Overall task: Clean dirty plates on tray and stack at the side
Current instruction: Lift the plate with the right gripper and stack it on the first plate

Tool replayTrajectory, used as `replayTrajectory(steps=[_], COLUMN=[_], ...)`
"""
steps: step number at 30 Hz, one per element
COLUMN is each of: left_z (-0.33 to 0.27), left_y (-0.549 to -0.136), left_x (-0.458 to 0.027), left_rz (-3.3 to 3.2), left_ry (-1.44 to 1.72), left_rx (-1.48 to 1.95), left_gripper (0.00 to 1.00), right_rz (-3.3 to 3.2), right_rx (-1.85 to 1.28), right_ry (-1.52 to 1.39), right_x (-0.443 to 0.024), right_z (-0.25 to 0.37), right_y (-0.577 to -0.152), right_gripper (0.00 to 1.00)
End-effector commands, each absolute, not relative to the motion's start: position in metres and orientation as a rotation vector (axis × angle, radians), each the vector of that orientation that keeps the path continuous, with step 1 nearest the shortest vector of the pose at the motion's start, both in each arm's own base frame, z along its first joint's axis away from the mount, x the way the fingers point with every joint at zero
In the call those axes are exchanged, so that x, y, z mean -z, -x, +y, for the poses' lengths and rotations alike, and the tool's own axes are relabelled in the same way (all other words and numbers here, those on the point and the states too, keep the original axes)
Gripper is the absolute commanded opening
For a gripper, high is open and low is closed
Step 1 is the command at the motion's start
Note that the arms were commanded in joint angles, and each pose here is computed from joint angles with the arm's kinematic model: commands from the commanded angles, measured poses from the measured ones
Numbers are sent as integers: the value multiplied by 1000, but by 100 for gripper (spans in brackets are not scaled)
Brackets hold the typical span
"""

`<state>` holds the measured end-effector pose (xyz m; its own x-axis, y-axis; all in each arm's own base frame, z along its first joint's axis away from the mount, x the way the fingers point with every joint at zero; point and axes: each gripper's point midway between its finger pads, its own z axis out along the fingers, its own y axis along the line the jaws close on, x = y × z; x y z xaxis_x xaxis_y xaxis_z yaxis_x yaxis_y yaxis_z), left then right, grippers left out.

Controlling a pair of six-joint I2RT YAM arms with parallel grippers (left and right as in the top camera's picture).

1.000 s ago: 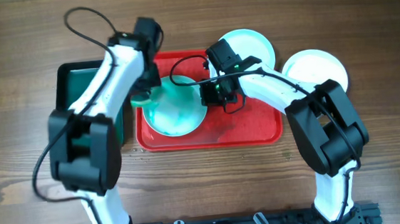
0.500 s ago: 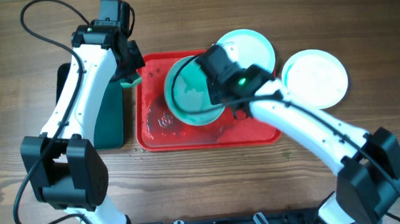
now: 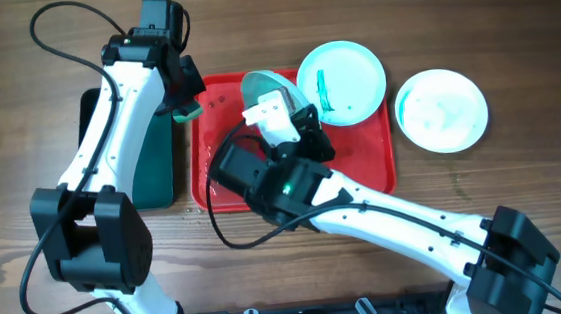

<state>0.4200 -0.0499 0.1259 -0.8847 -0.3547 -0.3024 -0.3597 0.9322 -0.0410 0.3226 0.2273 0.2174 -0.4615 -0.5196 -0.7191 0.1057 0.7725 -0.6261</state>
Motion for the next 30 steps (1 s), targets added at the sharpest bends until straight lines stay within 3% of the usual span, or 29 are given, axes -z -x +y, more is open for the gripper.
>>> replayTrajectory(steps=[1,15,22,26,30], left_z=[-54,-56,-56,-56,-56], left_y=[-423,-422,-422,-422,-420], left_x=[-124,-124,-124,-124,-123], left_rz=[2783,2787,2788,2788,2797], left_ry=[558,556,556,556,558], left_rx=[15,30,29,29,25], left_gripper=[4,4,4,4,4], right_rz=[1709,1694,2143,2443,2650], right_rx=[908,896,528,354,93], right_ry=[228,262,563,444,321], right_x=[-264,-267,-179,-140,-131], right_z=[216,229,262,241,220], right_y=[-314,-310,-300,-296,-309], right_gripper=[4,4,4,4,4])
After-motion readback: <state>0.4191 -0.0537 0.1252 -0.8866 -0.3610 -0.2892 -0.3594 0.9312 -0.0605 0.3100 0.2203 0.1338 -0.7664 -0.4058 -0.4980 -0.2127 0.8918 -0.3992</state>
